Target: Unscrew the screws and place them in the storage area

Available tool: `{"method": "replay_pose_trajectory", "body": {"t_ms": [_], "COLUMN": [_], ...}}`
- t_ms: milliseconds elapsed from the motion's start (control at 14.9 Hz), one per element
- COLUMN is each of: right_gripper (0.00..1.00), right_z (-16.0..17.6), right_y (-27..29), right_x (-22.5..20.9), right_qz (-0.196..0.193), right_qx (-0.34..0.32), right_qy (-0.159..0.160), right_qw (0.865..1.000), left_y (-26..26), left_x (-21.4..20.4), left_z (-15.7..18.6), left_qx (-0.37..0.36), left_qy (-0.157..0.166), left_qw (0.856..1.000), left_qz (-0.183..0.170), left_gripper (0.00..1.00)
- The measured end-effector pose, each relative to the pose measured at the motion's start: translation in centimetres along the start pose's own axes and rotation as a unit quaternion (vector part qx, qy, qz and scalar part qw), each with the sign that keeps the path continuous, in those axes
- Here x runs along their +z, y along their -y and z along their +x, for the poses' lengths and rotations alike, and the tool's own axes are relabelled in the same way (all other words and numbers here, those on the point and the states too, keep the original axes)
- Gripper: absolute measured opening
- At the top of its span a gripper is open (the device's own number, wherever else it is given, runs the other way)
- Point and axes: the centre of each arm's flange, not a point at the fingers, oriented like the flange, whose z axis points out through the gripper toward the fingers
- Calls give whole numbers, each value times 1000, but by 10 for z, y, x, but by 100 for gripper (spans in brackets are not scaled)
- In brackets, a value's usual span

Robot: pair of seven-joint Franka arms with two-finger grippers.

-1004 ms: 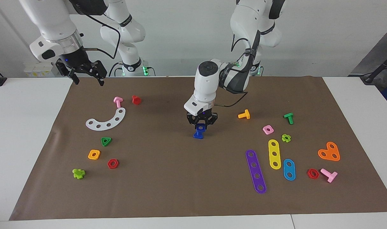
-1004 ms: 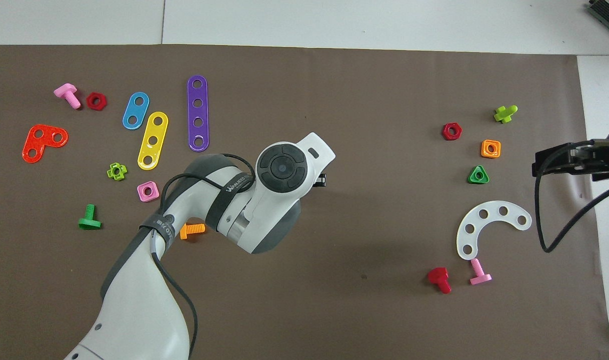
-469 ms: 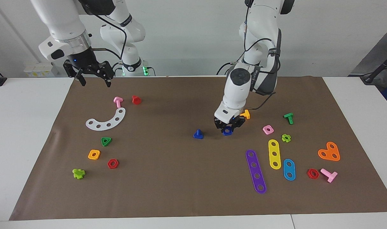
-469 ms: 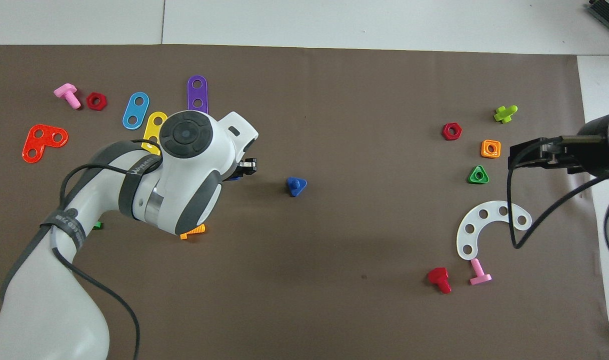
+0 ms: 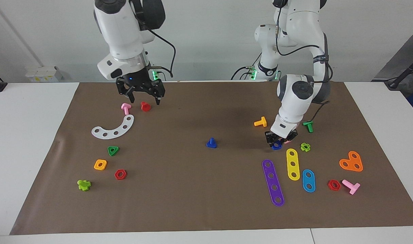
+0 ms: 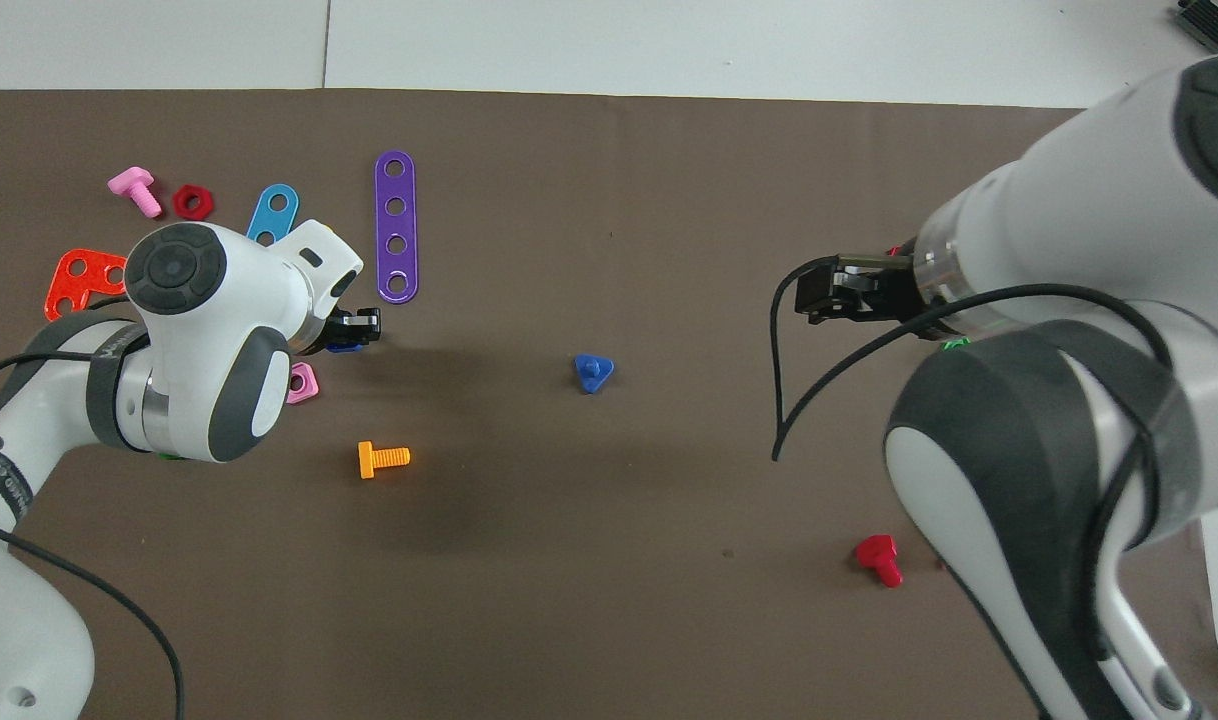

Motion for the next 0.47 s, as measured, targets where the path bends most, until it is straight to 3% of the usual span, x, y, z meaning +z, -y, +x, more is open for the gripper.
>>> {"method": "replay_pose_trajectory", "body": {"t_ms": [469], "right_gripper": [100], "right_z": [-3], "right_y": [134], "right_x": [89], "right_qz": [19], "right_qx": [-13], "right_qy": [-16], "right_qw": [1000], "left_y": [-10], "left_x": [22], "left_z": [-18], "left_qx": [29], "left_qy": [-22], "left_qw": [999], "left_qz": [-9], "left_gripper": [46]}}
